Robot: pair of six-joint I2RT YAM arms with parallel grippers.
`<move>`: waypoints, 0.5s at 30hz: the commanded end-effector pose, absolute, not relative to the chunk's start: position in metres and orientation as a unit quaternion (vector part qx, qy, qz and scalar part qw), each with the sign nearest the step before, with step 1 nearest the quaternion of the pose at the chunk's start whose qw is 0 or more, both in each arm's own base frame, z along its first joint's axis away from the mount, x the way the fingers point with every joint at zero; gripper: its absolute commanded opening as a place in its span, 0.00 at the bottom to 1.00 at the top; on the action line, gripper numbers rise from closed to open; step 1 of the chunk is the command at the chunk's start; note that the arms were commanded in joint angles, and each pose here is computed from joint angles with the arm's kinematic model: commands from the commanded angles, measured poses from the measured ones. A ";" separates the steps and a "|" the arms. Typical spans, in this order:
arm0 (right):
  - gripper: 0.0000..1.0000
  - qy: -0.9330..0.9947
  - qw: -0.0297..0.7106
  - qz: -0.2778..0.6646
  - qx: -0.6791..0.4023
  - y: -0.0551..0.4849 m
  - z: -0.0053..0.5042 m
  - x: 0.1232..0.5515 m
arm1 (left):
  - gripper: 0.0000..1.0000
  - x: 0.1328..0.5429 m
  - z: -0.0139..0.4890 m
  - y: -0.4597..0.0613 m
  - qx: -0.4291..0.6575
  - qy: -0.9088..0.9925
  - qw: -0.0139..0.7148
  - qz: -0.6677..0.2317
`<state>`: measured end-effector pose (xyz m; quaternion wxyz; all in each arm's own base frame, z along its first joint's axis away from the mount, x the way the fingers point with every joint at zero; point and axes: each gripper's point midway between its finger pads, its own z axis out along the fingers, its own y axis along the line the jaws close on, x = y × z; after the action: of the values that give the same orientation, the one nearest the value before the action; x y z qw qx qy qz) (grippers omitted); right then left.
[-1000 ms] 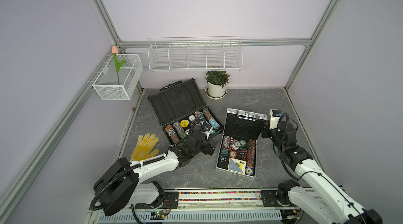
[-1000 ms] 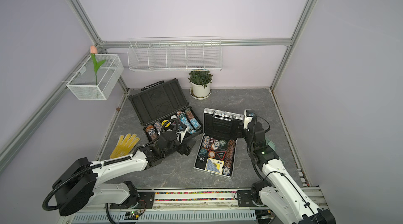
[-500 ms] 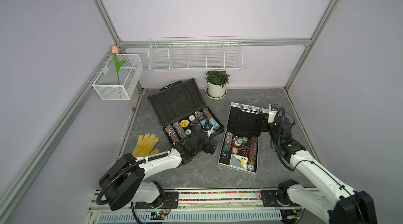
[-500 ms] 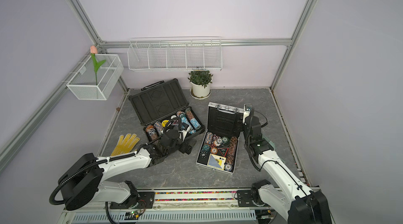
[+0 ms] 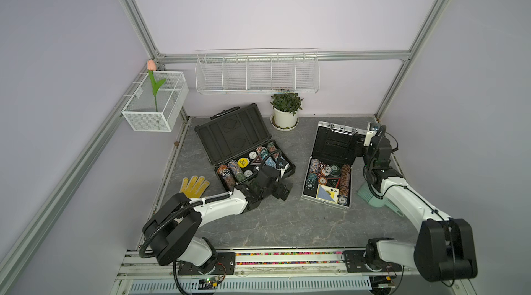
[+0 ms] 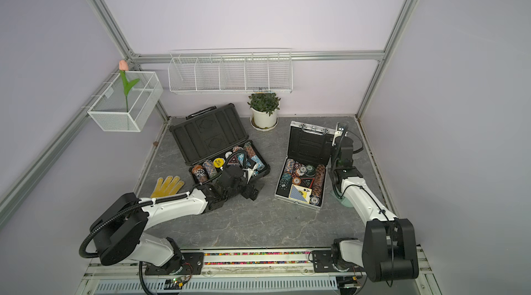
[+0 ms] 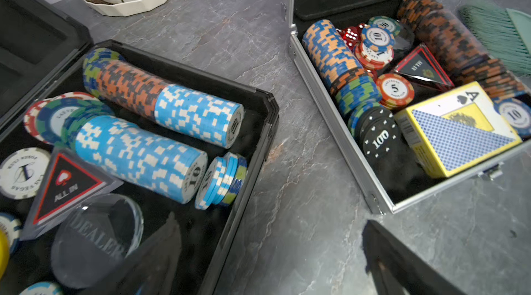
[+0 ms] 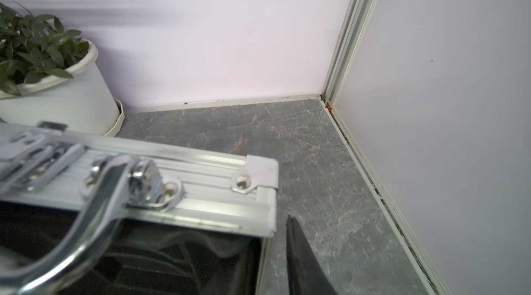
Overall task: Close the poker set cases
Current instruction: Move the poker set case to the center of the board.
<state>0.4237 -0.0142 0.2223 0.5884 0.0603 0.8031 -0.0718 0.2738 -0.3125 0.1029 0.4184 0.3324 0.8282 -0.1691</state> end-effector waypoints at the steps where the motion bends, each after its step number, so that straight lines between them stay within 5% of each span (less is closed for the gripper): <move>1: 0.25 0.743 0.664 -0.052 0.072 -0.016 0.277 0.451 | 1.00 0.271 0.103 -0.333 0.370 0.817 0.409 -0.170; 15: 0.26 0.740 0.668 -0.037 0.070 -0.013 0.288 0.516 | 1.00 0.256 0.102 -0.382 0.449 0.783 0.396 -0.171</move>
<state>0.5025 -0.0098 0.2318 0.5983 0.0542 0.7978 -0.0517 0.2627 -0.3686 0.1014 0.4008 0.4152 0.7979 -0.1742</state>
